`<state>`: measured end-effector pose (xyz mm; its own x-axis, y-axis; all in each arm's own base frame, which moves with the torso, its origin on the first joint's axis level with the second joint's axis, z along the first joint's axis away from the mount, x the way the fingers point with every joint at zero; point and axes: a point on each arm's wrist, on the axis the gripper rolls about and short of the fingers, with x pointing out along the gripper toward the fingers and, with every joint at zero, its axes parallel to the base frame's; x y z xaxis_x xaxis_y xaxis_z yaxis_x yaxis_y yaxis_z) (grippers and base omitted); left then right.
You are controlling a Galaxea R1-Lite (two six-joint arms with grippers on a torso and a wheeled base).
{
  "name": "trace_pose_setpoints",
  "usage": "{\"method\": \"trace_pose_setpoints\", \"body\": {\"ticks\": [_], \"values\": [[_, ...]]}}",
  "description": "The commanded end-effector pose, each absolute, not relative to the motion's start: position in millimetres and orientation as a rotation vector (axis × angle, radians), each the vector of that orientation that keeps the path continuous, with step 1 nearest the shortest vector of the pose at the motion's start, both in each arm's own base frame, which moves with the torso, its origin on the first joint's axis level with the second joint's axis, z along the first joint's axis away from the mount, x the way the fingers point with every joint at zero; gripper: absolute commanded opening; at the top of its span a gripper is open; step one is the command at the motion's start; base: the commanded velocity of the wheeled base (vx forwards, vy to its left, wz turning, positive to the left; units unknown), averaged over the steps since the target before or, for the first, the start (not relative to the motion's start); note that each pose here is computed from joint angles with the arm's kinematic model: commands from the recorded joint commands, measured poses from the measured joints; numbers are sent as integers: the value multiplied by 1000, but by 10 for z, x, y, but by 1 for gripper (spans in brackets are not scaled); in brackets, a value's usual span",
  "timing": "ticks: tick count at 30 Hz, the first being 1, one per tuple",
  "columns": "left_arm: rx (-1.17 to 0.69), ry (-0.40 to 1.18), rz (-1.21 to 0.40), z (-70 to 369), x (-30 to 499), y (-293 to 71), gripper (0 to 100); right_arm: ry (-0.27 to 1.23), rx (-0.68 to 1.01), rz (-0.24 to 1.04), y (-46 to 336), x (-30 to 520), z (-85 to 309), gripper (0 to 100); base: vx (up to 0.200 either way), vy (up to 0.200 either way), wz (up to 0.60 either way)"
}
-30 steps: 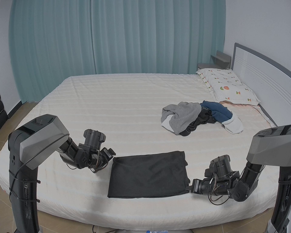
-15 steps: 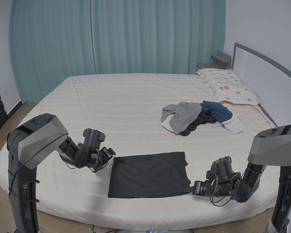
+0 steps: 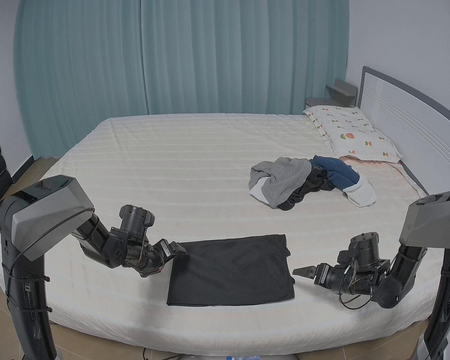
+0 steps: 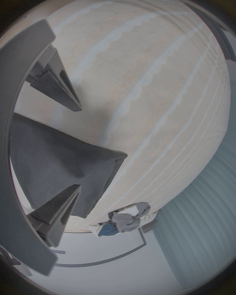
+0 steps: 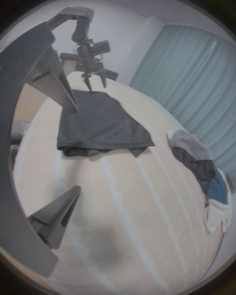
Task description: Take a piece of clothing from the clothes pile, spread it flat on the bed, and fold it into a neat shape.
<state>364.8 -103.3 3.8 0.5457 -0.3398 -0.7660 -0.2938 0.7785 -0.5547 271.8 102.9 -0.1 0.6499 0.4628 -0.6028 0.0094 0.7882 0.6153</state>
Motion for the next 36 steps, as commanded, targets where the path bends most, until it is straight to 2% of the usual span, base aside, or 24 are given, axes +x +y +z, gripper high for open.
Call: {"method": "trace_pose_setpoints", "body": {"ticks": [1,6,9,15,21,36], "values": [[-649,1023,-88,0,3509,-1070,100,793,766,233,798,2636,-19,100,0,0,0],[-642,975,-139,-9,3497,-1137,100,750,829,236,708,2637,-169,100,0,0,0],[-625,968,-170,-37,3481,-1239,100,772,834,240,699,2619,-244,100,0,0,0],[-545,969,-200,-150,3473,-1264,100,781,867,221,676,2624,-263,100,0,0,0],[-546,964,-200,-148,3475,-1264,100,795,923,227,663,2631,-252,100,0,0,0],[-550,911,-218,-179,3501,-1272,100,798,927,228,663,2627,-253,100,0,0,0]]}}
